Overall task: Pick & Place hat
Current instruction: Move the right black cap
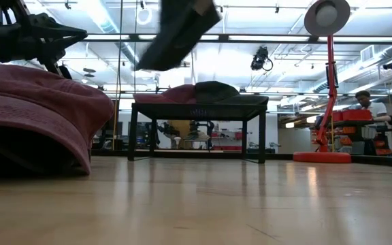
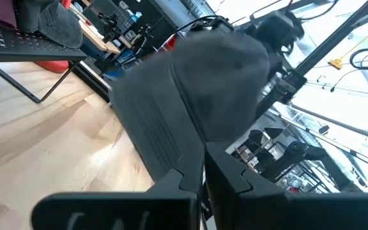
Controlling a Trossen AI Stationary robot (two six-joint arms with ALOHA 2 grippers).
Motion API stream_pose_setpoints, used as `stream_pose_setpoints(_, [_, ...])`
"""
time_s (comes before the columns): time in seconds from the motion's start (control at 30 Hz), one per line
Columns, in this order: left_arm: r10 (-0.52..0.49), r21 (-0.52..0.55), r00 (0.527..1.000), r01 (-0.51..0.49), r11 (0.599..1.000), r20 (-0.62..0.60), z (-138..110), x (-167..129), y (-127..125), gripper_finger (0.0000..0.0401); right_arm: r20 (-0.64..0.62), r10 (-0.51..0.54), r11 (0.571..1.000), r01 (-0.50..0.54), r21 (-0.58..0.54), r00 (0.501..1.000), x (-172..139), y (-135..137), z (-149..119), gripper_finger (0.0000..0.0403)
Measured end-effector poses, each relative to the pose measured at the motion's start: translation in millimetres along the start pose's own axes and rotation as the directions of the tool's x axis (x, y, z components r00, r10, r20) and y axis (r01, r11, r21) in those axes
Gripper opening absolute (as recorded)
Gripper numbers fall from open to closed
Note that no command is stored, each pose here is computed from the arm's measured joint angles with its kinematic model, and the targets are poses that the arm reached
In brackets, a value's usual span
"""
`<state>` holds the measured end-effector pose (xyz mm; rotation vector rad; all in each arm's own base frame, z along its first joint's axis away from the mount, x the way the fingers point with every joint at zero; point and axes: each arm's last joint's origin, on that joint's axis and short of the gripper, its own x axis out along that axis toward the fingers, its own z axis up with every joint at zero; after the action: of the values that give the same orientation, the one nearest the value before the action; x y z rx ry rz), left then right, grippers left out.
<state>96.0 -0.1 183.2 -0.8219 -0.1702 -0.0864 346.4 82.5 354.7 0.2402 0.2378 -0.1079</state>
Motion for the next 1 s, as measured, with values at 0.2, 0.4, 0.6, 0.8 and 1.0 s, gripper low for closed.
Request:
stream_pose_setpoints(0.2, [0.0, 0.0, 1.0, 0.0, 1.0, 0.0, 0.0, 0.0, 0.0, 0.0021, 0.009, 0.122, 0.99, -0.121, -0.075, 0.993, -18.2, -6.1, 17.3, 0.0025])
stream_pose_setpoints(0.4, [0.0, -0.001, 1.0, 0.0, 1.0, 0.0, 0.0, 0.0, 0.0, 0.0021, -0.002, 0.277, 0.957, -0.276, -0.091, 0.961, -34.5, -5.4, 27.7, 0.0025])
stream_pose_setpoints(0.6, [0.0, -0.027, 1.0, 0.0, 1.0, 0.0, 0.0, 0.0, 0.0, 0.0021, -0.033, 0.295, 0.946, -0.296, -0.132, 0.955, -60.7, -11.9, 22.8, 0.0024])
stream_pose_setpoints(0.8, [0.001, -0.041, 1.0, -0.001, 0.999, -0.001, -0.1, 0.0, 0.1, 0.0021, 0.045, 0.321, 0.944, -0.316, -0.093, 0.946, -90.0, -30.1, -3.4, 0.0024])
stream_pose_setpoints(1.0, [0.006, -0.043, 1.0, -0.005, 0.999, 0.004, 0.1, 0.0, 0.2, 0.0021, 0.108, 0.302, 0.953, -0.303, -0.013, 0.947, -97.5, -48.5, -49.3, 0.0024])
